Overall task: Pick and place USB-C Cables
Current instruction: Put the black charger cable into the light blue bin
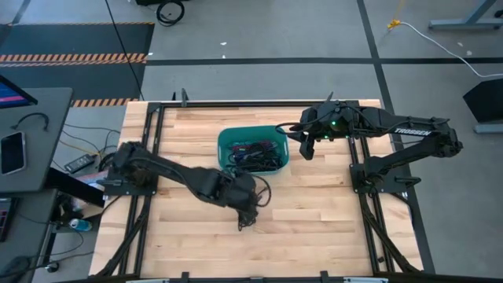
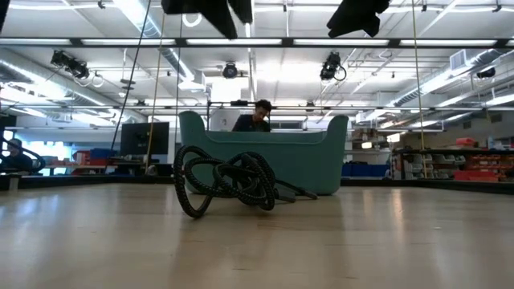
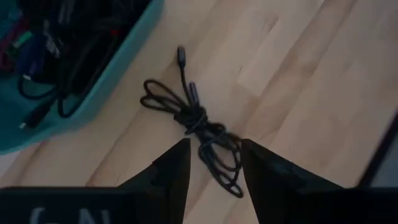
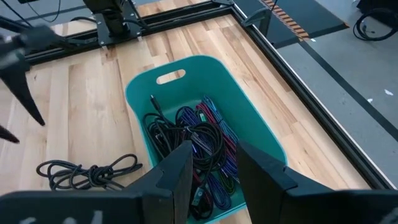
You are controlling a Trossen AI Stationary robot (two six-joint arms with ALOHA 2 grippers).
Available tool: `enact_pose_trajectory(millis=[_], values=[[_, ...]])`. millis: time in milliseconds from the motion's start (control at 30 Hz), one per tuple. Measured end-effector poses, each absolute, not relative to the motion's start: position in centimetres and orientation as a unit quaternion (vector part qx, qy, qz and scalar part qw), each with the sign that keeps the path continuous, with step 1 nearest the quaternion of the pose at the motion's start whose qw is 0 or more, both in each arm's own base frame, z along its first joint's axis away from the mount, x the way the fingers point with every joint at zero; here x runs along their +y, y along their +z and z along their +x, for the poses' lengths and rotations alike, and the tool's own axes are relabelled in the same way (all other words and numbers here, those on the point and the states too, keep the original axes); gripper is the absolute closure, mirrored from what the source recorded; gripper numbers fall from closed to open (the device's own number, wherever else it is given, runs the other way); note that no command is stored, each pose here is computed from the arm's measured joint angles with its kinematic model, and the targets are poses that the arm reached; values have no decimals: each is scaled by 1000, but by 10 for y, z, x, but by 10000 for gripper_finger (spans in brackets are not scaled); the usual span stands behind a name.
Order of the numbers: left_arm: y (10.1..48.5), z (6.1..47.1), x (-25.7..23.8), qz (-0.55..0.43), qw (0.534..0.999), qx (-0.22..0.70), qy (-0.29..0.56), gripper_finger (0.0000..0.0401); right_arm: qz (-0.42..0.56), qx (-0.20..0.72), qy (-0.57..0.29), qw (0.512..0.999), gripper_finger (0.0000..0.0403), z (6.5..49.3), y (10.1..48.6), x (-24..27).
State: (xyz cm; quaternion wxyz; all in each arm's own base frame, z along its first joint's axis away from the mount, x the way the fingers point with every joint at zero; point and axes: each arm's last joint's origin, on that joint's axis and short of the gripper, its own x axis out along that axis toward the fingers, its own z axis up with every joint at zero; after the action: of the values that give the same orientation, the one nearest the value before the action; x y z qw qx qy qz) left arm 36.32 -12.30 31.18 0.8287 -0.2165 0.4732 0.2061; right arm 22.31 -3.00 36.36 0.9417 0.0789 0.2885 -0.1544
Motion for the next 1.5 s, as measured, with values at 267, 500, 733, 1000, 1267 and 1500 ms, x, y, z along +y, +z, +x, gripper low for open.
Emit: enact_pose_trajectory(millis=[267, 500, 733, 1000, 1267, 1500], values=[[266, 383, -131, -213, 796, 509, 248, 241, 79, 291, -155, 941, 273, 223, 363, -30], [244, 384, -135, -238, 752, 541, 291, 240, 79, 292, -155, 940, 273, 223, 363, -30], [232, 384, -141, -261, 728, 545, 325, 240, 79, 294, -155, 940, 273, 222, 363, -30], [230, 382, -145, -259, 727, 547, 326, 240, 79, 295, -155, 940, 273, 222, 363, -30], [230, 384, -146, -264, 731, 542, 321, 221, 79, 295, -155, 940, 273, 222, 363, -30], [230, 383, -153, -263, 736, 540, 312, 171, 79, 295, -155, 940, 273, 222, 363, -30]])
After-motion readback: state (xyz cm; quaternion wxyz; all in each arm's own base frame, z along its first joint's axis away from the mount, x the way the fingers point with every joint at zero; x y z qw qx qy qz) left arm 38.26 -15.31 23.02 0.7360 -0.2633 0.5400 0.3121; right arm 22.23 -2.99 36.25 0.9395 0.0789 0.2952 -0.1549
